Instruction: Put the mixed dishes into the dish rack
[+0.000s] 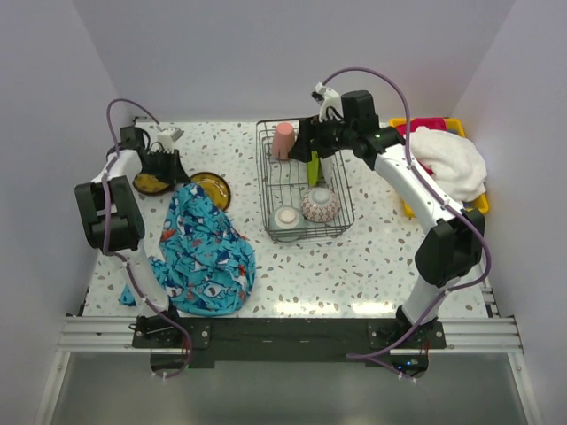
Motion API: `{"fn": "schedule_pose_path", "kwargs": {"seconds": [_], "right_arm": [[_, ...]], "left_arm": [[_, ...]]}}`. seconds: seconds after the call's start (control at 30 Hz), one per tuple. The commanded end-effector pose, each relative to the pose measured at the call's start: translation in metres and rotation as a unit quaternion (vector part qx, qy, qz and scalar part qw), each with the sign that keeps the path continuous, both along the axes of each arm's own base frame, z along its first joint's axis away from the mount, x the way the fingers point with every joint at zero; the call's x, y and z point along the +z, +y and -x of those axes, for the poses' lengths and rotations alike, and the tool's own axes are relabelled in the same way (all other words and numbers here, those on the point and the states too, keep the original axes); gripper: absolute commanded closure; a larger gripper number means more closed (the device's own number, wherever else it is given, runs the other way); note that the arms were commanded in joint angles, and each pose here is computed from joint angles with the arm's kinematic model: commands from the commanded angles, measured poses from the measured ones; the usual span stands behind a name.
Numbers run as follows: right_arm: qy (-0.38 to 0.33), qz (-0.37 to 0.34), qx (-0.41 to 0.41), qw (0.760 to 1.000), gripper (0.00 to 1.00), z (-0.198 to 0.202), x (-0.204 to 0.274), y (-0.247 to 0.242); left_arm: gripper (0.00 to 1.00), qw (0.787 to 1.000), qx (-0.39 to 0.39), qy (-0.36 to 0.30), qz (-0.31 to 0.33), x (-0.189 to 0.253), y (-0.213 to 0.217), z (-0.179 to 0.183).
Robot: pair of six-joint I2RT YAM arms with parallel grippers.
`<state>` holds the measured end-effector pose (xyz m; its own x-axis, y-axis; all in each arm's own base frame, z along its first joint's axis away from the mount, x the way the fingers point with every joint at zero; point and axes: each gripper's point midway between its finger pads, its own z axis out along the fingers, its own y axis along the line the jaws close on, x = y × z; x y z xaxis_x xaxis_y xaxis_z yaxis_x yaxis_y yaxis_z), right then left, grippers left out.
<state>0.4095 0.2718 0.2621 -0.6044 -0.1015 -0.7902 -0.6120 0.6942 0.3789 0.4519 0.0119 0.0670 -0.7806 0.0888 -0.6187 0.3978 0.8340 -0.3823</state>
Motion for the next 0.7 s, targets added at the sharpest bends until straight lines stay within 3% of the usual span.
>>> {"fn": "schedule_pose_path", "kwargs": {"seconds": [0.0, 0.1, 0.4, 0.53, 0.67], "right_arm": [[-0.043, -0.048, 0.049, 0.997, 0.23, -0.004, 0.034, 0.021], [-0.039, -0.062, 0.052, 0.996, 0.23, -0.008, 0.036, 0.029], [-0.029, -0.093, 0.1, 0.99, 0.23, 0.005, 0.034, 0.061], [0.0, -0.157, 0.112, 0.981, 0.23, 0.006, 0.042, 0.086], [0.001, -0.159, 0.124, 0.98, 0.22, 0.007, 0.039, 0.104]], "left_arm": [[0.99, 0.984, -0.047, -0.173, 0.0, 0.11, -0.009, -0.03], [0.99, 0.973, -0.056, -0.224, 0.01, 0.147, -0.016, -0.035], [1.0, 0.95, -0.105, -0.29, 0.051, 0.219, -0.05, -0.014], [1.0, 0.943, -0.129, -0.298, 0.071, 0.236, -0.067, 0.001], [1.0, 0.942, -0.157, -0.277, 0.109, 0.239, -0.087, 0.02]]}}
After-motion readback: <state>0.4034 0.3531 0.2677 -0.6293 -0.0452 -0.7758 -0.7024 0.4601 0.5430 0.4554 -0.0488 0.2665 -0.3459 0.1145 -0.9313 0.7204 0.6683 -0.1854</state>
